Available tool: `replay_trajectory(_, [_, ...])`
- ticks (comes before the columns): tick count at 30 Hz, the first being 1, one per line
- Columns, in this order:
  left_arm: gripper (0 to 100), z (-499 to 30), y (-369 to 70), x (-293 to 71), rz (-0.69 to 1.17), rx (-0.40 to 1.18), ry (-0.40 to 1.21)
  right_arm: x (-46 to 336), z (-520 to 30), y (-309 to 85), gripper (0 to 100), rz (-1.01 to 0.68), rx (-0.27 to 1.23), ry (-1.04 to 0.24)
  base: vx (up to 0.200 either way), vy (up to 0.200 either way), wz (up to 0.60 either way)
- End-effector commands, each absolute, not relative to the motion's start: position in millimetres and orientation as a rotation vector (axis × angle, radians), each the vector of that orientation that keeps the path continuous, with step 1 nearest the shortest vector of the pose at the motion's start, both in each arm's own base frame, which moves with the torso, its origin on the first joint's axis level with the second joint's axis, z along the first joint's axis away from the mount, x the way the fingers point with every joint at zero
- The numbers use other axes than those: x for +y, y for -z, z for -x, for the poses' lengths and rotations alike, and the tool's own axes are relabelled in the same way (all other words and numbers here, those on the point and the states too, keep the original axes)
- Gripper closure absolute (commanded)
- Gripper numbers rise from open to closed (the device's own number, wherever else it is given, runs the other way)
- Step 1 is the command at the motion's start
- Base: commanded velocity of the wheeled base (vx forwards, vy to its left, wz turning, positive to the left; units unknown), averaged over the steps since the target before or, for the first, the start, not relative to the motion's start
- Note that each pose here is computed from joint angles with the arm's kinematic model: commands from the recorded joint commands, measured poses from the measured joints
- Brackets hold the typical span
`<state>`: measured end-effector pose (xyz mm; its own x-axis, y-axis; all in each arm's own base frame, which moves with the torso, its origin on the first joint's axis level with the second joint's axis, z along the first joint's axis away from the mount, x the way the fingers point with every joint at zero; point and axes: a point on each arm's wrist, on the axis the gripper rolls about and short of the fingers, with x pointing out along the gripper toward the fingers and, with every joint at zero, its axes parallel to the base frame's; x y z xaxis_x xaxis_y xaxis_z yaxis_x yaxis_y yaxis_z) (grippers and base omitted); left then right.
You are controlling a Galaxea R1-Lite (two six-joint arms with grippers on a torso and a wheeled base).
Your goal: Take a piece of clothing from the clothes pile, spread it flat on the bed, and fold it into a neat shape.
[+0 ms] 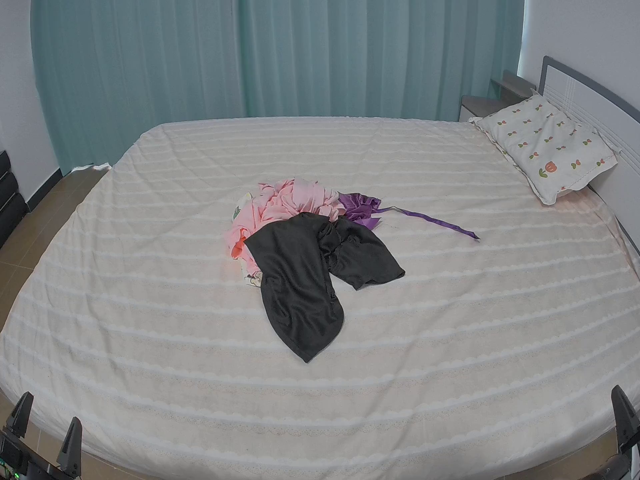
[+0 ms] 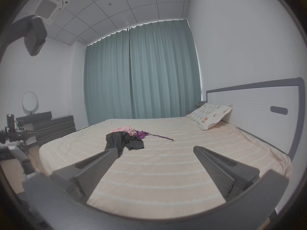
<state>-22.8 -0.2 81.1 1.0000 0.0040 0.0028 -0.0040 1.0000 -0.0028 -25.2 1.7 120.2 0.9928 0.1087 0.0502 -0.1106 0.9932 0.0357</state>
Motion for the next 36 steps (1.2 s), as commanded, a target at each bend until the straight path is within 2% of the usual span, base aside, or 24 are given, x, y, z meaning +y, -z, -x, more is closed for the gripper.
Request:
replay_trajectory(1, [0,22.1,-76.0,-0.2,0.003,0.006,-0.005,6.1,-34.8,-157.6,0,-0.122,0.246,-0.232,0.0,0.0,0.0])
replay_trajectory(6, [0,22.1,-76.0,-0.1,0.003,0.006,-0.003,20.6,-86.7,-168.4,0,-0.266,0.354,-0.358,0.0,0.0,0.0])
replay_trajectory(9, [0,22.1,-76.0,-0.2,0.003,0.006,-0.005,27.3,-109.5,-167.4,0,-0.28,0.389,-0.365,0.0,0.0,0.0])
replay_trajectory(17, [0,22.1,-76.0,-0.1,0.003,0.006,-0.003,58.9,-216.9,-148.7,0,-0.383,0.46,-0.343,0.0,0.0,0.0])
replay_trajectory(24, [0,22.1,-76.0,-0.2,0.003,0.006,-0.005,96.6,-266.9,-137.6,0,-0.449,0.486,-0.292,0.0,0.0,0.0])
replay_trajectory(32, [0,22.1,-76.0,-0.2,0.003,0.006,-0.005,146.7,-333.9,-105.2,0,-0.542,0.528,-0.228,0.0,0.0,0.0])
replay_trajectory(36, [0,22.1,-76.0,-0.2,0.003,0.006,-0.005,158.8,-350.2,-92.1,0,-0.556,0.54,-0.22,0.0,0.0,0.0])
